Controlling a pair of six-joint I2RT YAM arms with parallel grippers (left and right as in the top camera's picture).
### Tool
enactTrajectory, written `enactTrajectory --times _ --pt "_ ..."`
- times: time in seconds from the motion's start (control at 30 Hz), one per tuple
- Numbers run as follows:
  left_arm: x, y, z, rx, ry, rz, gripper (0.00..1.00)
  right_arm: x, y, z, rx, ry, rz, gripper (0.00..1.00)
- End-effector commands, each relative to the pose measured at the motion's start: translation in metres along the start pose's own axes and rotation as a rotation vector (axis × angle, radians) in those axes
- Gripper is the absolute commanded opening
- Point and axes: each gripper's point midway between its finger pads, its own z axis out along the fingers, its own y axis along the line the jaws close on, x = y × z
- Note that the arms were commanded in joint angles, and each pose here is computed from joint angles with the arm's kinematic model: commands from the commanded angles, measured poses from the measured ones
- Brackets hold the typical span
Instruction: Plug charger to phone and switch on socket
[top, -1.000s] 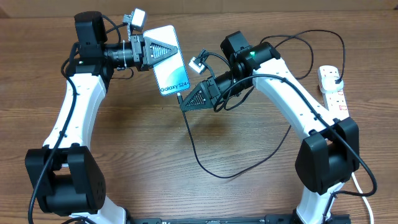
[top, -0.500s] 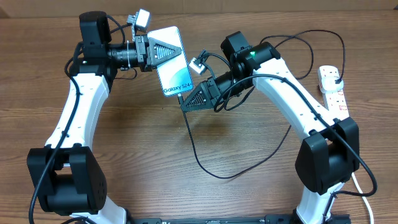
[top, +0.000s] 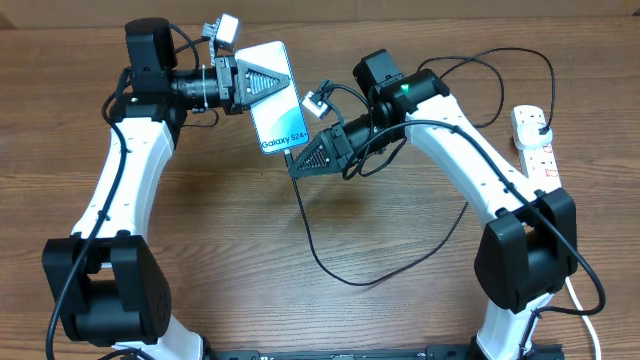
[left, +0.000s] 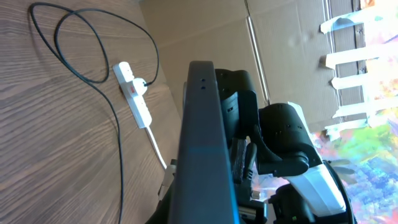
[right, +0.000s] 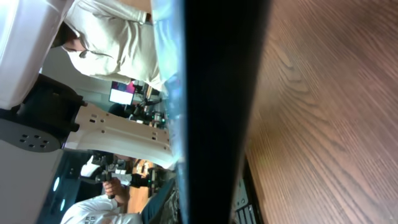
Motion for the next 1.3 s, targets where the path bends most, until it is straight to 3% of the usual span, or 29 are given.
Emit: enactTrajectory --times 0.0,1.07,1.27 --pt "0.014 -0.029 0.004 0.058 0.056 0.050 0.04 -0.009 0.009 -0.001 -0.045 -0.020 0.006 0.04" --pt "0.018 -0.035 -0.001 0.099 0.079 0.083 0.04 -0.021 0.000 -0.023 -0.025 -0.078 0.055 0.04" --pt "0.017 -0.035 -0.002 0.094 0.080 0.002 0.04 -0.021 0.000 -0.023 -0.025 -0.079 0.053 0.04"
